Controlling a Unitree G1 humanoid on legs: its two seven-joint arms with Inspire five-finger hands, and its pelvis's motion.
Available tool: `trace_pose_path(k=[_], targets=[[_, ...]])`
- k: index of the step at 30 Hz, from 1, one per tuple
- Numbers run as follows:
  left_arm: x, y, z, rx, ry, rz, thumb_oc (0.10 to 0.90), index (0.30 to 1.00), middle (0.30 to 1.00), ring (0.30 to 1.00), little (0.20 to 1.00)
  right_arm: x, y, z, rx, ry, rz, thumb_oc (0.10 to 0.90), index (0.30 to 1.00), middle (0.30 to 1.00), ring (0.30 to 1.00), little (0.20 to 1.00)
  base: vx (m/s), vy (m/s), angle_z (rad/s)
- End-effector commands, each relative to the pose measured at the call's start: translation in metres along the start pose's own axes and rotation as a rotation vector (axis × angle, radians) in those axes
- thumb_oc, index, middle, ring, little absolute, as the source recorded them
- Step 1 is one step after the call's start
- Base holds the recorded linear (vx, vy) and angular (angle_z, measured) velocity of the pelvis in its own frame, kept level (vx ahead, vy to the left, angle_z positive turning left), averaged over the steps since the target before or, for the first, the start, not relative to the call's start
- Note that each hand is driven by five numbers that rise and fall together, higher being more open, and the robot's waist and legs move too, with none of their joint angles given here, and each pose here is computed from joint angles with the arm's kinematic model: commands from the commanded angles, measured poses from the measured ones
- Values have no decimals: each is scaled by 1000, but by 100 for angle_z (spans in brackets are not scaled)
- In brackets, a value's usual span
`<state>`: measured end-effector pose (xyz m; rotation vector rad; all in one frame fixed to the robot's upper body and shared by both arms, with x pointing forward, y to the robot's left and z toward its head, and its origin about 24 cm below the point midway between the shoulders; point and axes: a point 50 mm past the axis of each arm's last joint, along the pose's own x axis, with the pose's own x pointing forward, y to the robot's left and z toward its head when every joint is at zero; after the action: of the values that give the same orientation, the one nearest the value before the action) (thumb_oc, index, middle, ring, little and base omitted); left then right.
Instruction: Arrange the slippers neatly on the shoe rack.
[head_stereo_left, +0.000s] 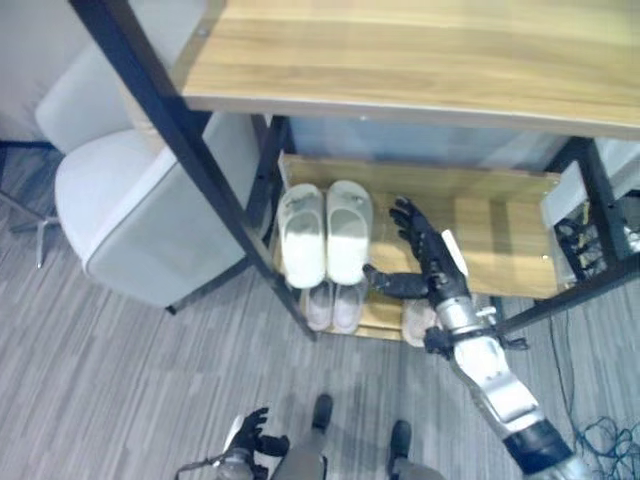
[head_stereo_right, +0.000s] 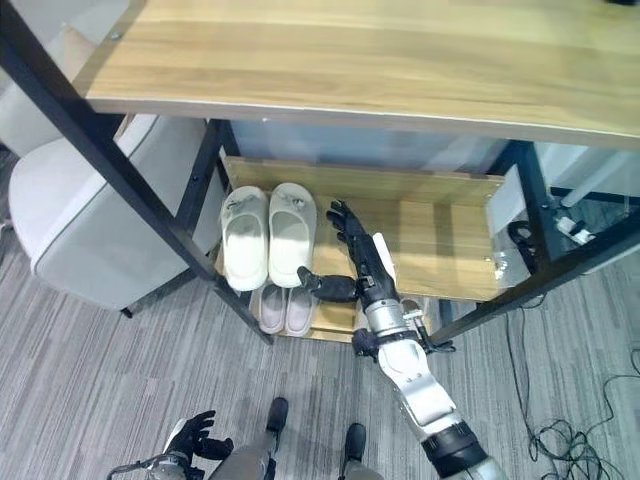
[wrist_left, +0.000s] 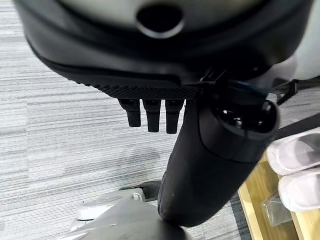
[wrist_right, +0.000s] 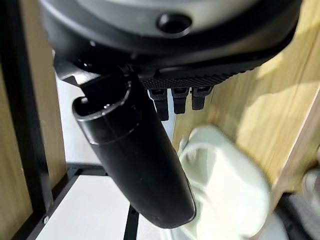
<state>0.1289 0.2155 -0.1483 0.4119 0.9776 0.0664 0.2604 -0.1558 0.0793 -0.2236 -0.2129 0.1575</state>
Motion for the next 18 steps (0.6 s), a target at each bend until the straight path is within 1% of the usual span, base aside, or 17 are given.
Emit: trace_pose_path(k=[1,3,4,5,6,7,8,9,10,11,14,18], targets=[[-3,-6,-13,71,30,-65,800,900,900,900,900,-7,-5,28,-40,-172,73,800,900,900,900,900,27,-42,-20],[-3,-7,-15,75,35,-82,800,900,900,900,900,-23,-9,6,-77,-64,101,800,900,900,900,900,35,-46,-21],[-4,-8,-16,87,40,-98,800,900,900,900,900,-37,-12,-15,-114,43,133,800,900,900,900,900,27,-34,-15],[-4,-9,-17,88,41,-99,800,900,900,900,900,-38,-12,-15,-114,44,133,800,900,900,900,900,18,-32,-9],[-4,-9,-17,96,45,-107,800,900,900,900,900,-44,-14,-25,-143,93,142,800,900,900,900,900,34,-26,-19],[-4,-10,-20,109,55,-116,800,900,900,900,900,-60,-20,-39,-172,173,146,800,900,900,900,900,34,-26,-17],[-5,-10,-20,109,55,-118,800,900,900,900,900,-60,-20,-39,-172,174,146,800,900,900,900,900,38,-28,-15],[-5,-11,-20,115,57,-126,800,900,900,900,900,-69,-22,-48,-177,229,148,800,900,900,900,900,33,-27,-8],[-5,-13,-22,126,60,-141,800,900,900,900,900,-84,-28,-60,-215,303,163,800,900,900,900,900,33,-27,-11],[-6,-14,-22,127,60,-142,800,900,900,900,900,-85,-28,-60,-216,303,163,800,900,900,900,900,34,-30,-21],[-7,-15,-25,145,62,-158,800,900,900,900,900,-108,-34,-80,-294,429,199,800,900,900,900,900,22,-21,-17],[-8,-19,-25,181,58,-188,800,900,900,900,900,-139,-34,-119,-391,650,257,800,900,900,900,900,12,-19,-7]])
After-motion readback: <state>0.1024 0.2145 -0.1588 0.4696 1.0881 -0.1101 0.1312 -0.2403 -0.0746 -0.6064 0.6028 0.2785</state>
